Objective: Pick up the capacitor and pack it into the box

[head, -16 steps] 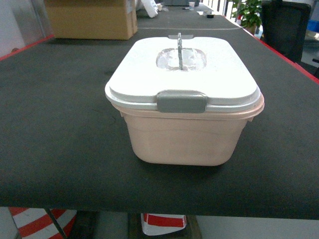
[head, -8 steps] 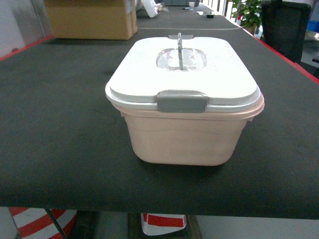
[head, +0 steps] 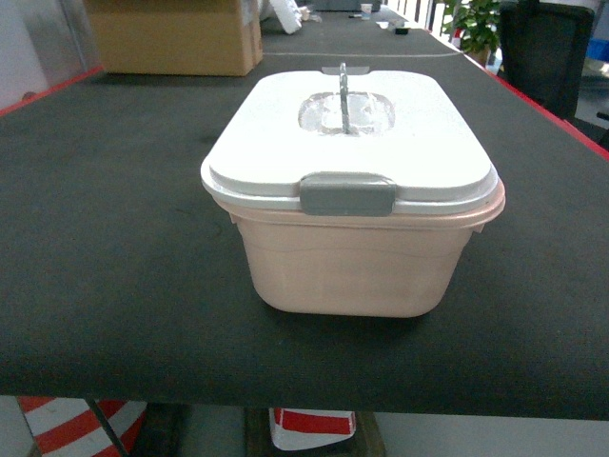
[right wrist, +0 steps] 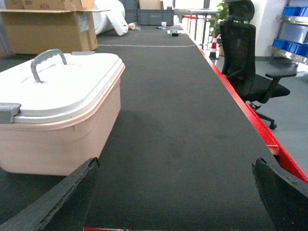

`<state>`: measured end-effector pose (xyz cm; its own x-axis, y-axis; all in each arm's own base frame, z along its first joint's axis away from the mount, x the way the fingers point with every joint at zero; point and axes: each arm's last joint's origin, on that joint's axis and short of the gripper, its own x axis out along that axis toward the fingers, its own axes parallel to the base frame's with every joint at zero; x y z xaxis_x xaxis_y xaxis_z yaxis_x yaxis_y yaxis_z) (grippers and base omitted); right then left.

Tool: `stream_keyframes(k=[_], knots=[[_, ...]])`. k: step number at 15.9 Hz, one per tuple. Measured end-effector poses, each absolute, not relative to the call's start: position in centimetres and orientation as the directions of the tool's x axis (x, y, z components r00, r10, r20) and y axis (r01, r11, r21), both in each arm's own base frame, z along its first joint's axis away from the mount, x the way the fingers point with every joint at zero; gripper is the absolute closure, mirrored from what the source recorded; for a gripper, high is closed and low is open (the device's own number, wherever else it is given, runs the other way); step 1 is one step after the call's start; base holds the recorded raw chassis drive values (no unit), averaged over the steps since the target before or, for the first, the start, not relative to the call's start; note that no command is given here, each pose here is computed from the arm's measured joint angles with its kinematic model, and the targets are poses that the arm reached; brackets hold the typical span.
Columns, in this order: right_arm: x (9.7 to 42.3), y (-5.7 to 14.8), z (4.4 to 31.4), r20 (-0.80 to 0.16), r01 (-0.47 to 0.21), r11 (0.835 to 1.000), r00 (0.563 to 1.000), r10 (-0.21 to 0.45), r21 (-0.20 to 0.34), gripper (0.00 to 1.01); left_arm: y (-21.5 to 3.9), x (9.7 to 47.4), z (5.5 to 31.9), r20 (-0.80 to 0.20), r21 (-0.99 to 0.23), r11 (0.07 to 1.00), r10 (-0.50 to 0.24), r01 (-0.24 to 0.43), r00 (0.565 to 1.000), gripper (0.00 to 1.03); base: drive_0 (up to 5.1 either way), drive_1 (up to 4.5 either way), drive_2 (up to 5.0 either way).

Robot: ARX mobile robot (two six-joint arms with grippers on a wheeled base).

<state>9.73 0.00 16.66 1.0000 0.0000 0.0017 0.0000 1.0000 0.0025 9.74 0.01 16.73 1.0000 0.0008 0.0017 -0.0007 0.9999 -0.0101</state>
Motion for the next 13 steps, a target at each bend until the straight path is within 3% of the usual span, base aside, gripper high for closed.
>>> stream_keyframes(k=[1, 13], knots=[[9.73, 0.0, 16.66, 0.002, 0.0, 1.0, 1.0, 0.0, 0.003, 0.03, 0.01, 9.74, 16.73, 0.002, -0.01, 1.0, 0.001, -0.001, 1.0, 0.03, 0.0, 0.0, 0.0], [9.73, 0.0, 16.66, 0.002, 0.0, 1.0, 1.0, 0.0, 0.002, 0.03, 0.01, 9.74, 16.73, 0.002, -0.01, 1.0, 0.001, -0.001, 1.0, 0.05, 0.0, 0.0, 0.0]])
